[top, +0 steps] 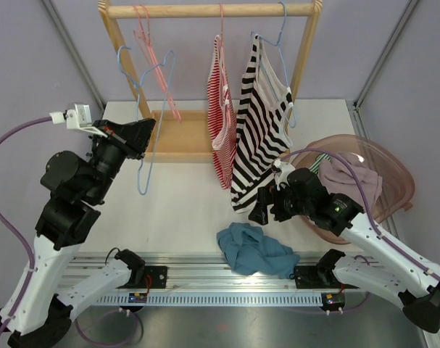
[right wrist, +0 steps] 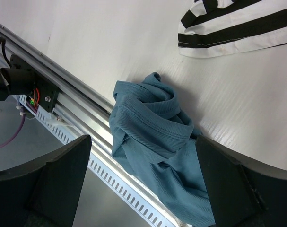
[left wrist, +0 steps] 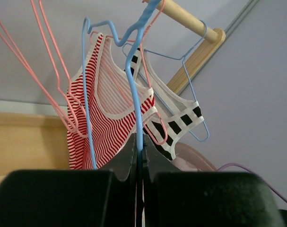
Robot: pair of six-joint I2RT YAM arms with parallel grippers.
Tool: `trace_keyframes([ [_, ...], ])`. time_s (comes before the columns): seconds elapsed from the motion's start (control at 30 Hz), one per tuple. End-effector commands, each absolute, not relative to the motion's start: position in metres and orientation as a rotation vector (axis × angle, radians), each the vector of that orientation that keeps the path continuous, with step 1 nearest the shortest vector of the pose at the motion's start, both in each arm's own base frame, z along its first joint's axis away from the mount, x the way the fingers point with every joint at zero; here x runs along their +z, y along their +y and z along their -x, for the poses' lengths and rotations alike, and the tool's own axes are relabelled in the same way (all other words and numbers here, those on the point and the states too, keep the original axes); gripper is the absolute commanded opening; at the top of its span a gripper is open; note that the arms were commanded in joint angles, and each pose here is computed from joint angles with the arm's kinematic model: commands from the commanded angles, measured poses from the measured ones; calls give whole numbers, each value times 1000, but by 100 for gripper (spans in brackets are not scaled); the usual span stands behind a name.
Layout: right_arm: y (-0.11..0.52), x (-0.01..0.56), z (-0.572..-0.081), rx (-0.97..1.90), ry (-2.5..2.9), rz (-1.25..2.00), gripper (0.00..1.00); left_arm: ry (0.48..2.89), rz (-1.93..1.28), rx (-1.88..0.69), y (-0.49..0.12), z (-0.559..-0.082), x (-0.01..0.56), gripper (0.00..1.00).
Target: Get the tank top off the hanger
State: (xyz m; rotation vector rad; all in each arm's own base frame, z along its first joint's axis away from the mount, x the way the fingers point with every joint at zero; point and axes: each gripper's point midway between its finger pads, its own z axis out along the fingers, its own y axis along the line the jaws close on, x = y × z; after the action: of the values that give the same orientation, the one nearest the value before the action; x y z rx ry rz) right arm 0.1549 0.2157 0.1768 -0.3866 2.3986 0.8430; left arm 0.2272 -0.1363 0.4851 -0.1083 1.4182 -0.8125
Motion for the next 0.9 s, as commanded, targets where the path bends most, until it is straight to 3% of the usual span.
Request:
trace_keyframes([
  [0.0, 215, 194, -163, 818, 2341, 379, 99, 1424, 172, -798, -136, -241, 505, 0],
  [0.5, 202, 203, -154, 814, 2298, 373, 99, 1513, 221, -521, -170, -365, 551, 0],
  [0.87, 216, 205, -146, 918, 2277, 455, 99, 1618, 298, -517, -173, -436, 496, 0],
])
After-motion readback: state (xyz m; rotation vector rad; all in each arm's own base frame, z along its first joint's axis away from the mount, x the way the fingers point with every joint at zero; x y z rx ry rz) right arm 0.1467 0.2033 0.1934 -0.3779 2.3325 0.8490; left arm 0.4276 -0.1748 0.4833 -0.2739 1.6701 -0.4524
